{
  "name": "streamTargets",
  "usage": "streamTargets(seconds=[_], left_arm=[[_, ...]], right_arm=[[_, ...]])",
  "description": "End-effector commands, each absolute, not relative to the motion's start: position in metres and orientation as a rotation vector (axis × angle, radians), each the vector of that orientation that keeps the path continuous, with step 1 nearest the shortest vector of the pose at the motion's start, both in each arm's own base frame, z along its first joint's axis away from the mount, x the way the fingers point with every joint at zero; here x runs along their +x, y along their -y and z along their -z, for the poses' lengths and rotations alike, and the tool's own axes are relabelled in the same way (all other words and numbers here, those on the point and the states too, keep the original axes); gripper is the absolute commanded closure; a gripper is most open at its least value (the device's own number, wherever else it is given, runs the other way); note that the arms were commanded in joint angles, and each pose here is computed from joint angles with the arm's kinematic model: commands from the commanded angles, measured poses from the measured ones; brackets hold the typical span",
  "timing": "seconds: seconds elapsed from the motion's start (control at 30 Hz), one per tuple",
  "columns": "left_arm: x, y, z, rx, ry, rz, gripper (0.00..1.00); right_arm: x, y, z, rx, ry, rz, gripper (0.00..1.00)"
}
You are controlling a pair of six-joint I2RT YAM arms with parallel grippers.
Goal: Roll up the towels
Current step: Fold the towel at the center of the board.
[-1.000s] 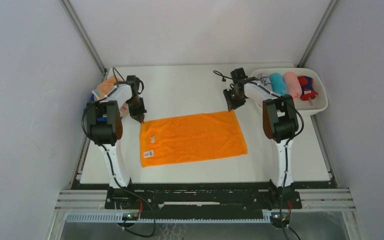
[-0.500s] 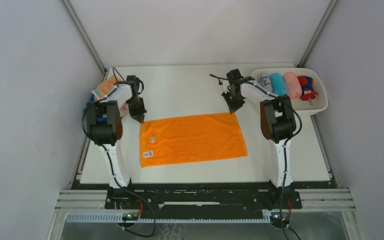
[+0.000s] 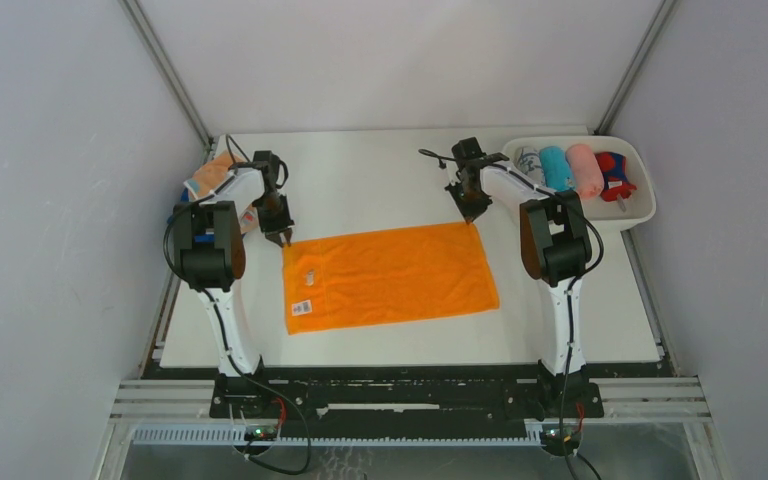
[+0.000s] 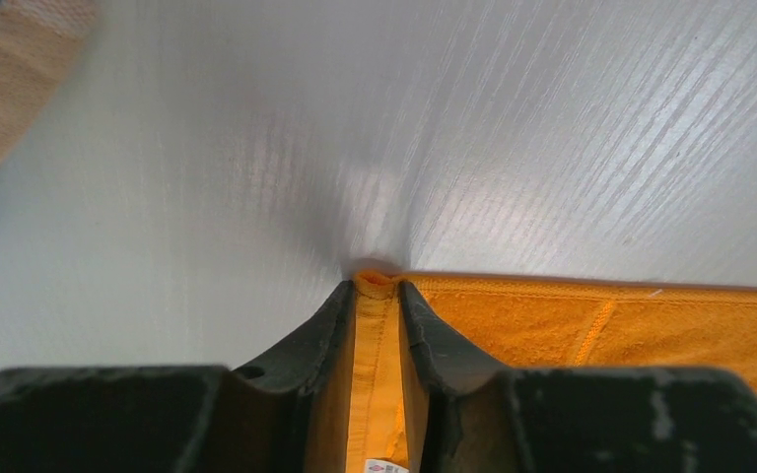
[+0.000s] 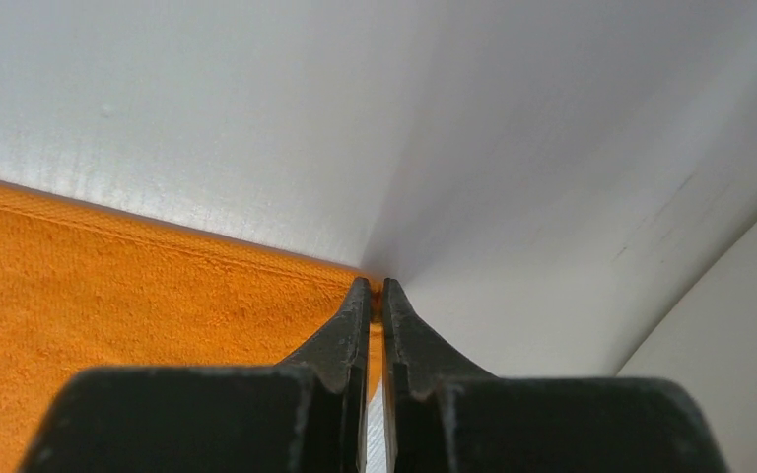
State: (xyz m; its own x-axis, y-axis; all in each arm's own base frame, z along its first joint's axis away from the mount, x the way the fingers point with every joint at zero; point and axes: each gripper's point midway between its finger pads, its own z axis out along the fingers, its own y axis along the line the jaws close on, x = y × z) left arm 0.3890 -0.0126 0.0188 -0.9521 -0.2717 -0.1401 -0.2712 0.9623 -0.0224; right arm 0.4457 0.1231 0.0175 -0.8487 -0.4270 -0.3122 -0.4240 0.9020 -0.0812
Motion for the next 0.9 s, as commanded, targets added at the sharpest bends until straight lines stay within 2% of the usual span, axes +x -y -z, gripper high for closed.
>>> streamTargets(seconds=[0.0, 0.43, 0.87], left_arm=[[0.398, 0.008, -0.031, -0.407, -2.942, 0.007, 0.73], [0.394, 0.013, -0.026, -0.411, -2.968, 0.029, 0.71], [0.390, 0.026, -0.027, -0.395, -2.974, 0.032, 0.73]], right_arm=[[0.457, -0.108, -0.014, -0.621, -2.724, 0.112, 1.00], [0.463, -0.100, -0.019, -0.563, -2.704, 0.124, 1.00], [0.466, -0.094, -0.026, -0.512, -2.672, 0.135, 1.00]])
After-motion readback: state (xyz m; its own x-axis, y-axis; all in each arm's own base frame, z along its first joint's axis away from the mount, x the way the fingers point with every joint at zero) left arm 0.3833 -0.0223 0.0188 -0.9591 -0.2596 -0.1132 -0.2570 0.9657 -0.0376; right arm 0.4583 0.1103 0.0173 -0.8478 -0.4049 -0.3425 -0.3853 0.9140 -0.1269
